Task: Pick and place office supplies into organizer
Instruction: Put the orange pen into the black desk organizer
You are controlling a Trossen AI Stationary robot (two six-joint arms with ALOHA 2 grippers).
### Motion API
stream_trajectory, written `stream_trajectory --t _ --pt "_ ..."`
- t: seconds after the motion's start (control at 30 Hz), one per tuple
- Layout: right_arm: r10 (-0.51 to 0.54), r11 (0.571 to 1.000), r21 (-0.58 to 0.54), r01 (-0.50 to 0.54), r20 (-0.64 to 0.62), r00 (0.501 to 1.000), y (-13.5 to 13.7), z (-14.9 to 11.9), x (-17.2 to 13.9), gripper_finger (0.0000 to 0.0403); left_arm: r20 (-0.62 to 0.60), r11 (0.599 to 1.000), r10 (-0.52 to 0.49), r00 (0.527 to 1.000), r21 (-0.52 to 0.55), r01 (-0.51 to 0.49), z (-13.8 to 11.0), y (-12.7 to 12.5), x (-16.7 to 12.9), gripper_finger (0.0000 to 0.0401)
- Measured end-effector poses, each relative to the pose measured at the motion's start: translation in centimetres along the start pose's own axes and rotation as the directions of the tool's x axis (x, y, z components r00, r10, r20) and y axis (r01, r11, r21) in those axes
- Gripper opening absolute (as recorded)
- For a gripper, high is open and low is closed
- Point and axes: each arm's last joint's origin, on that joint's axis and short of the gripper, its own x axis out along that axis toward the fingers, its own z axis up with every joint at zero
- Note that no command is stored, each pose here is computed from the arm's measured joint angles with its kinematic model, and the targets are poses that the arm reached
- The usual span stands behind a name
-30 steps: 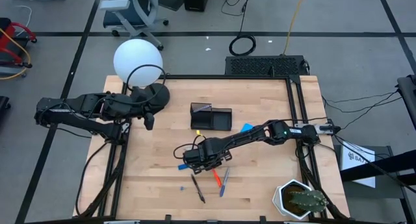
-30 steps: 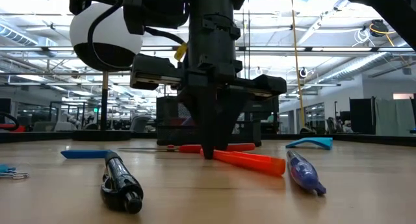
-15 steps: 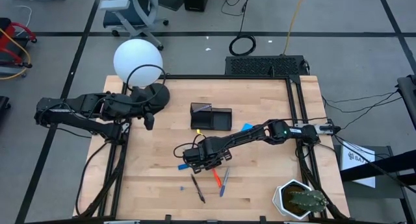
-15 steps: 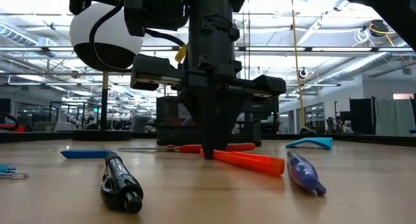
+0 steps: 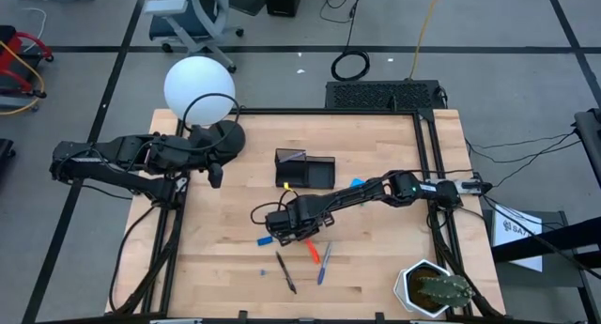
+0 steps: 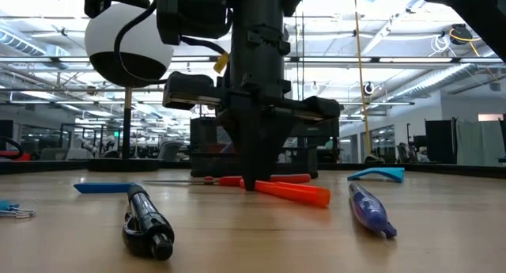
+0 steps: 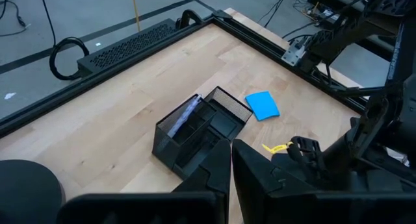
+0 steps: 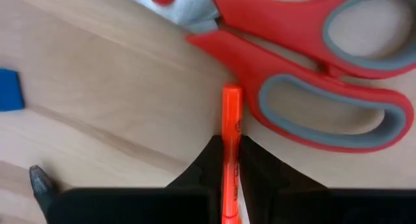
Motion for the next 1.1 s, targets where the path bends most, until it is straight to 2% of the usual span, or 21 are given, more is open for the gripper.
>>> stream_trajectory --t 0.3,0.77,1.1 --pt "0.049 0.998 -0.026 -0.049 -0.006 0.999 0.3 0.0 -0.5 0.0023 0.0 1.0 0.0 1.0 0.0 0.0 0.0 0.0 0.0 0.0021" --pt "0.174 0.983 -0.085 -0.164 0.12 0.977 0.1 0.1 -5.4 0.0023 0.0 1.0 0.0 1.0 -0.001 0.0 0.0 0.0 0.0 0.0021" --pt "0.261 0.958 -0.173 -0.231 0.181 0.948 -0.6 2.1 -8.4 0.0022 0.0 1.0 0.0 1.0 0.0 0.0 0.0 0.0 0.0 0.0021"
